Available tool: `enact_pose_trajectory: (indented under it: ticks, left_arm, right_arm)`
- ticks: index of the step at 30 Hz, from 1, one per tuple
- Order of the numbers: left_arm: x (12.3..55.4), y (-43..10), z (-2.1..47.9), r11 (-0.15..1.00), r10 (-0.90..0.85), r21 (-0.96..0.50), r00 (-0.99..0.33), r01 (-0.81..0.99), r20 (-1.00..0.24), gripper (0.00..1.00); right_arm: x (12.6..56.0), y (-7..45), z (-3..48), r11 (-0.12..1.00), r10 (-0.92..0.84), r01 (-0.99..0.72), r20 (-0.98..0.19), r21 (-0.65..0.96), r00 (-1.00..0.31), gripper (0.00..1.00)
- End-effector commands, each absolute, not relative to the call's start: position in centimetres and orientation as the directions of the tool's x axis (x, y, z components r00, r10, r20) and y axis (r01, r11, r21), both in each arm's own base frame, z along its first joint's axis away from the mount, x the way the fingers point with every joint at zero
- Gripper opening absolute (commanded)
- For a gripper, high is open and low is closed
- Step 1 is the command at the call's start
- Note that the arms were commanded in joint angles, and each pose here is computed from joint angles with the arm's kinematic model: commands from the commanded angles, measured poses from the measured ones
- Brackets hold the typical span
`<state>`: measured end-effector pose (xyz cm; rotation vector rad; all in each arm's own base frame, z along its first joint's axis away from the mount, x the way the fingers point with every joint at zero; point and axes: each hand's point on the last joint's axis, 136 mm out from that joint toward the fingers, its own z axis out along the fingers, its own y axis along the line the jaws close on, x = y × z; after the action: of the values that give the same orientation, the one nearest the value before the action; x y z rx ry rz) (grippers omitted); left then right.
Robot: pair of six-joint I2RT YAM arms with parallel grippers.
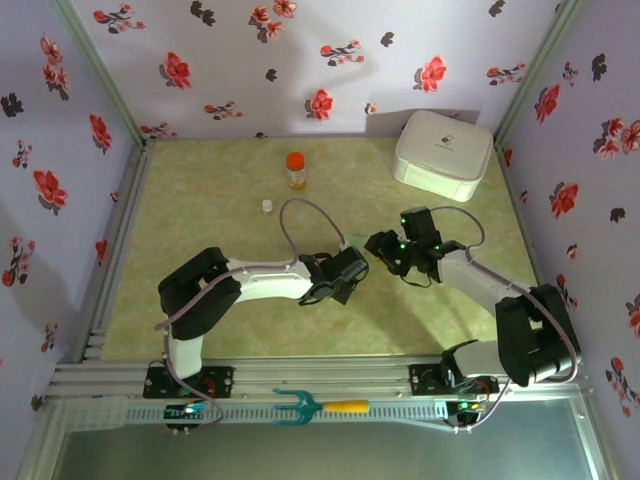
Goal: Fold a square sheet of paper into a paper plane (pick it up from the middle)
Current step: Fold the wing for the fifth time at the center of the table.
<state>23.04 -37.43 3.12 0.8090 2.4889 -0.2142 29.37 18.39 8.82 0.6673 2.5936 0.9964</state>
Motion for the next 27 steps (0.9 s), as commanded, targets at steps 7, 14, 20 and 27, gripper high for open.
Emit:
enact_pose_trajectory:
  ticks: [7, 14, 20, 27]
  left_arm:
    - [22.9, -36.9, 3.0, 0.794, 0.533, 0.024, -0.676, 0.608, -0.509, 0.1]
    - [22.7, -36.5, 3.1, 0.778, 0.558, 0.042, -0.658, 0.627, -0.506, 0.13]
    - [22.8, -36.2, 3.3, 0.775, 0.56, 0.048, -0.65, 0.63, -0.513, 0.16]
    - [22.8, -36.3, 3.8, 0.774, 0.557, 0.047, -0.644, 0.631, -0.524, 0.18]
  right_arm:
    - [30.9, 19.2, 7.5, 0.662, 0.506, 0.354, -0.045, 0.66, -0.861, 0.48]
    - [31.4, 19.9, 6.5, 0.672, 0.474, 0.343, -0.026, 0.656, -0.88, 0.38]
    - [31.1, 19.7, 6.3, 0.675, 0.478, 0.351, -0.023, 0.65, -0.878, 0.22]
    - [31.0, 19.9, 6.1, 0.661, 0.481, 0.354, -0.011, 0.662, -0.877, 0.09]
